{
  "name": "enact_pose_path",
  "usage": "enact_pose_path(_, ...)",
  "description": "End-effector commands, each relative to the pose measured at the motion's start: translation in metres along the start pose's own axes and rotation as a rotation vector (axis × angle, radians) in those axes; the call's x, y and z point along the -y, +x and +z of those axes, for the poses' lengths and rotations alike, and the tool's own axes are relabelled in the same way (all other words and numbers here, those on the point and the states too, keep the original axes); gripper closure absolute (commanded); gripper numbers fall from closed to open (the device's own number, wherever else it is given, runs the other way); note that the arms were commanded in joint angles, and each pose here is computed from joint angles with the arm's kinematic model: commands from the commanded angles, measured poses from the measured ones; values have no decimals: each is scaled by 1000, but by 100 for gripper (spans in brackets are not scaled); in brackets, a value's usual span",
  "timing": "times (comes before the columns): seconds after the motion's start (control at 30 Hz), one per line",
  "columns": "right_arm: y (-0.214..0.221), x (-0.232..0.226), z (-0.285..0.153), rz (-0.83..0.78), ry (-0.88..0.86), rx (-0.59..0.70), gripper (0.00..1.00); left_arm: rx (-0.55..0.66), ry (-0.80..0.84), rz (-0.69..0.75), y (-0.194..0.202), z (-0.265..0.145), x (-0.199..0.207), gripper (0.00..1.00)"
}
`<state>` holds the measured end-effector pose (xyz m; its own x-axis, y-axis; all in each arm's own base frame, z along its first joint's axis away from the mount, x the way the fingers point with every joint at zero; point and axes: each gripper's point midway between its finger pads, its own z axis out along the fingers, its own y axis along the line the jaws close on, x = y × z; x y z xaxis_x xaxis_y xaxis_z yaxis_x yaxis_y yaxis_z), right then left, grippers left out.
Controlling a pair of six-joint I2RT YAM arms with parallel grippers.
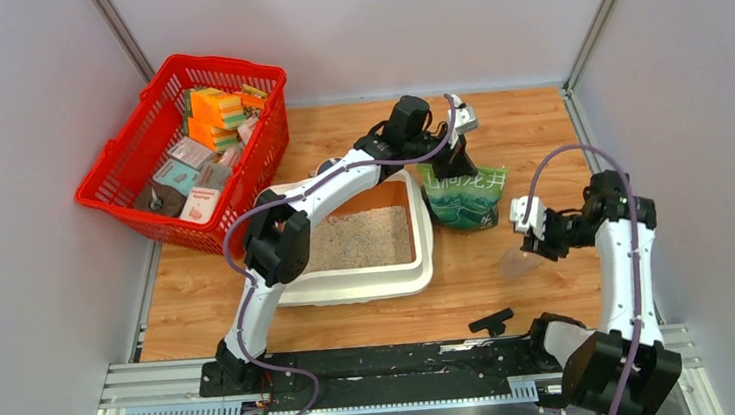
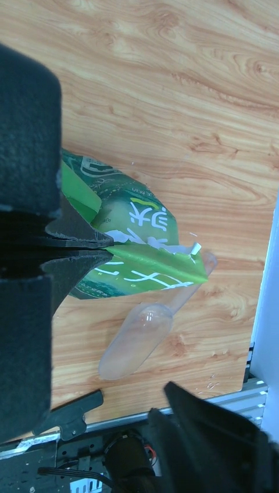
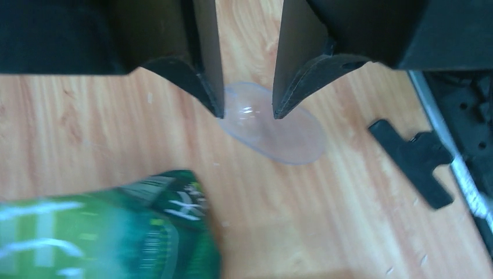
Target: Fill the litter box with clean litter
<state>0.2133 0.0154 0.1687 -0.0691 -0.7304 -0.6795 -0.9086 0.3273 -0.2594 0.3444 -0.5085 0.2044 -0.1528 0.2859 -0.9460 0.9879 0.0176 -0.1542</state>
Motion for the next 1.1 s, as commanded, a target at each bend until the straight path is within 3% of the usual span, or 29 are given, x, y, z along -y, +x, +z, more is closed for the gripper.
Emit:
enact_pose_path(0.0, 6, -93, 6, -58, -278, -12, 59, 1, -67, -39, -10, -9, -14, 100)
enact_pose_path(0.13, 7, -115, 18, -120, -429, -21, 61, 11, -70, -69, -10, -4, -18, 100)
enact_pose_path(0.3, 18, -143, 24, -256, -609, -57, 56, 13, -61, -65, -11, -3, -15, 100)
enact_pose_path(0.37, 22, -155, 25, -373, -692, -63, 51, 4, -62, -69, -6, -1, -16, 100)
enact_pose_path(0.43, 21, -163, 28, -407, -737, -55, 42, -1, -64, -67, -5, -1, -17, 100)
enact_pose_path(0.63, 21, -176, 32, -465, -929, -63, 33, -2, -65, -60, -4, -2, -19, 100)
enact_pose_path(0.77, 24, -183, 36, -484, -998, -113, 27, -3, -72, -69, -3, -4, -23, 100)
enact_pose_path(0.87, 35, -179, 44, -604, -978, -180, 27, 6, -84, -80, -3, -9, -30, 100)
enact_pose_path(1.07, 42, -189, 48, -854, -1005, -105, 26, 36, -109, -109, -5, -14, -45, 100)
